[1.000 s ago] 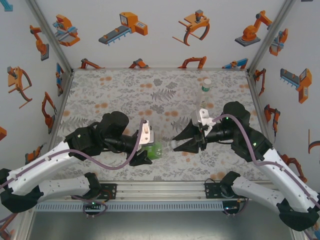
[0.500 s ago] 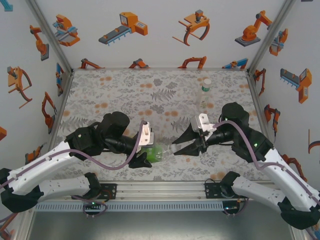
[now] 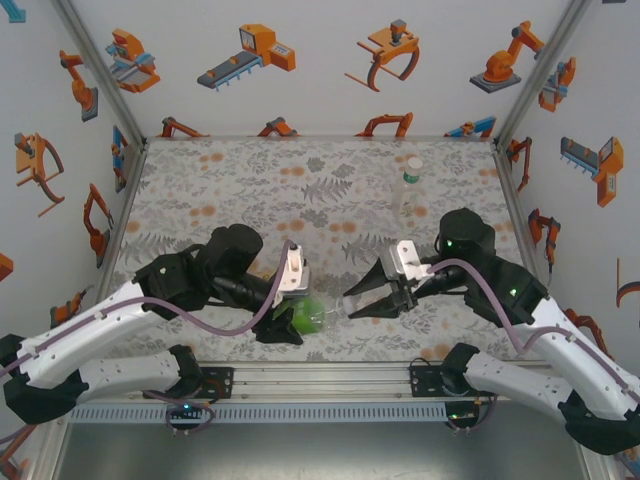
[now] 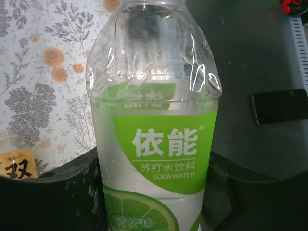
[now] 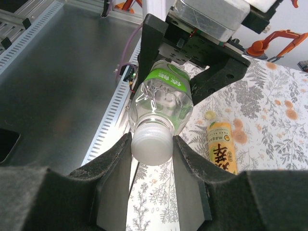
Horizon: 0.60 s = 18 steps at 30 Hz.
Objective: Screw on the bottle caps
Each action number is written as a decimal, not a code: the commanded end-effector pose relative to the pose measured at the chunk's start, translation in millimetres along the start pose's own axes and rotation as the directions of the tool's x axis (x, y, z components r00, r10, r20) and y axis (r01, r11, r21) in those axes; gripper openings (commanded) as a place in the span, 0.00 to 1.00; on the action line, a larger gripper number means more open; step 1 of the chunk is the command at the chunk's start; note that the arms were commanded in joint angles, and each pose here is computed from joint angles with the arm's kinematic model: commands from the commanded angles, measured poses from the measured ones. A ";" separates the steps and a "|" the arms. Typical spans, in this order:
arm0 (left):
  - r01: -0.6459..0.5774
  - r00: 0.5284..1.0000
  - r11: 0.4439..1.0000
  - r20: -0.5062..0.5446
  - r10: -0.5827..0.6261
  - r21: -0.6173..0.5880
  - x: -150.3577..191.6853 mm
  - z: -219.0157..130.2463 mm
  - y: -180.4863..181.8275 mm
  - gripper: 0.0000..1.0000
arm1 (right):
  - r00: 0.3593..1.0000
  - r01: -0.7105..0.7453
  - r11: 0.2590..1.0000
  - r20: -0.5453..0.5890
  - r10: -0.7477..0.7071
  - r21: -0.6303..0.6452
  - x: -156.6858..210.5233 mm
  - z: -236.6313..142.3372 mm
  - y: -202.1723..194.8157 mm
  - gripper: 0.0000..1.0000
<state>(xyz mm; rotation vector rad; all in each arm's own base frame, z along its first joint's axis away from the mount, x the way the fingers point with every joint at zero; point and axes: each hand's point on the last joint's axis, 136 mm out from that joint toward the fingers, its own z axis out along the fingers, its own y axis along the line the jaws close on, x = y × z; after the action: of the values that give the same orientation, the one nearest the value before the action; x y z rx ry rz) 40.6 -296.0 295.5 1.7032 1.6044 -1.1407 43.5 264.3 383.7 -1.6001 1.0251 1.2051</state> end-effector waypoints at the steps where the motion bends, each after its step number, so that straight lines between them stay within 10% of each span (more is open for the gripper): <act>1: -0.027 0.994 0.999 0.105 0.024 0.026 -31.3 -4.5 -1.1 0.00 | 1.000 0.014 0.999 -0.020 -0.015 -0.050 2.8 4.4 7.9 0.00; 10: -0.012 0.995 1.000 0.099 0.014 -0.019 -28.4 -6.0 9.0 0.00 | 0.997 -0.070 0.997 -0.035 0.069 -0.014 3.2 8.0 0.2 0.00; 18: -0.066 0.993 0.992 0.092 0.076 -0.112 -27.8 -10.0 21.4 0.00 | 0.896 -0.443 0.885 0.052 0.440 0.144 5.1 10.6 -33.4 0.00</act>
<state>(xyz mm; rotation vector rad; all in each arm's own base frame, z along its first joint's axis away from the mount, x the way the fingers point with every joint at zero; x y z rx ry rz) 47.0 -292.2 294.4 1.6769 1.6374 -1.1272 60.0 274.1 383.6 -1.4440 1.2924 1.2899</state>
